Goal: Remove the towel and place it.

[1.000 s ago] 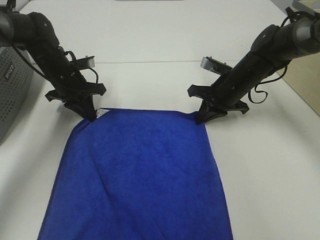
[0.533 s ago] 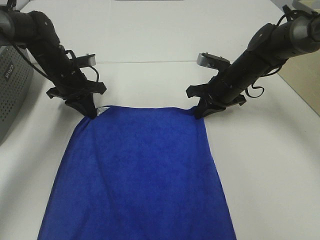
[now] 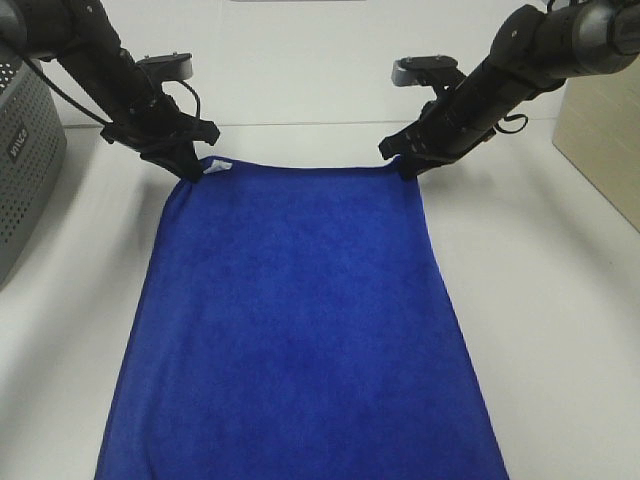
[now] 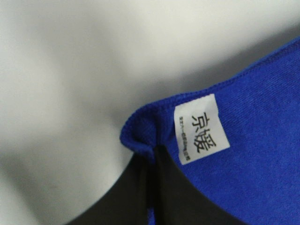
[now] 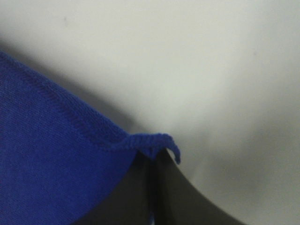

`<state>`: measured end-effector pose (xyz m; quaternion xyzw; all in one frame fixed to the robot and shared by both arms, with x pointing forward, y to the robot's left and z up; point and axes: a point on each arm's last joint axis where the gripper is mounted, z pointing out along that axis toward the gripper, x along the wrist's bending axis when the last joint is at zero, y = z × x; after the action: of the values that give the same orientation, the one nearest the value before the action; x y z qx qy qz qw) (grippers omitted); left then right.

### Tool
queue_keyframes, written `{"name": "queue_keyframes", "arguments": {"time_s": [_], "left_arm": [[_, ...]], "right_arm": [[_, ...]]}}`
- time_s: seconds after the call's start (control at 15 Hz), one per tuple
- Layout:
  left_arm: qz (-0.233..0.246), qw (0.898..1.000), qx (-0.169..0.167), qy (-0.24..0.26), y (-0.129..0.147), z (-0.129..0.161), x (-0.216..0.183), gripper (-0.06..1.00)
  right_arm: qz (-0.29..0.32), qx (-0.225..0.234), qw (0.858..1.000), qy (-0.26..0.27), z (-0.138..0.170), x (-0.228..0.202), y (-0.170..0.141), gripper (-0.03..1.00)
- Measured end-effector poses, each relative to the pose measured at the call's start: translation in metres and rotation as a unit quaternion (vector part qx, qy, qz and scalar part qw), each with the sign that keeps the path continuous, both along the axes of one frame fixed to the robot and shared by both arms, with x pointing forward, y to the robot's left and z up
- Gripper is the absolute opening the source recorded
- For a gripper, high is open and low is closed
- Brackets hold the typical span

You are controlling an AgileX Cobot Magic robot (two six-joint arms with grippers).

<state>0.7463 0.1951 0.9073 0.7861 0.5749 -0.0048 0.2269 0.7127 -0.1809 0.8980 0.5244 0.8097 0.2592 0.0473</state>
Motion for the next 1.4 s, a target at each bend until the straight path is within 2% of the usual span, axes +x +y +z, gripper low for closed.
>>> {"name": "queue_keyframes", "arguments": {"time_s": [0.27, 0.47, 0.67, 0.87, 1.07, 1.4], "left_arm": [[0.013, 0.996, 0.001, -0.083, 0.0, 0.011, 0.015, 0.0], [0.019, 0.987, 0.005, -0.159, 0.001, 0.025, 0.028, 0.0], [0.023, 0.979, 0.012, -0.202, 0.003, 0.026, 0.035, 0.0], [0.024, 0.97, 0.021, -0.24, 0.003, 0.021, 0.042, 0.0], [0.038, 0.955, 0.029, -0.294, 0.004, 0.027, 0.05, 0.0], [0.037, 0.942, 0.043, -0.331, 0.006, 0.029, 0.054, 0.0]], "right_arm": [[-0.008, -0.006, 0.997, -0.08, 0.019, 0.018, 0.0, 0.02], [-0.016, -0.015, 0.992, -0.128, 0.023, 0.025, -0.003, 0.02], [-0.032, -0.022, 0.984, -0.173, 0.026, 0.033, -0.005, 0.02], [-0.04, -0.025, 0.981, -0.19, 0.016, 0.044, -0.005, 0.02], [-0.048, -0.019, 0.976, -0.214, 0.016, 0.058, -0.003, 0.02], [-0.056, -0.011, 0.973, -0.226, 0.002, 0.073, 0.0, 0.02]]}}
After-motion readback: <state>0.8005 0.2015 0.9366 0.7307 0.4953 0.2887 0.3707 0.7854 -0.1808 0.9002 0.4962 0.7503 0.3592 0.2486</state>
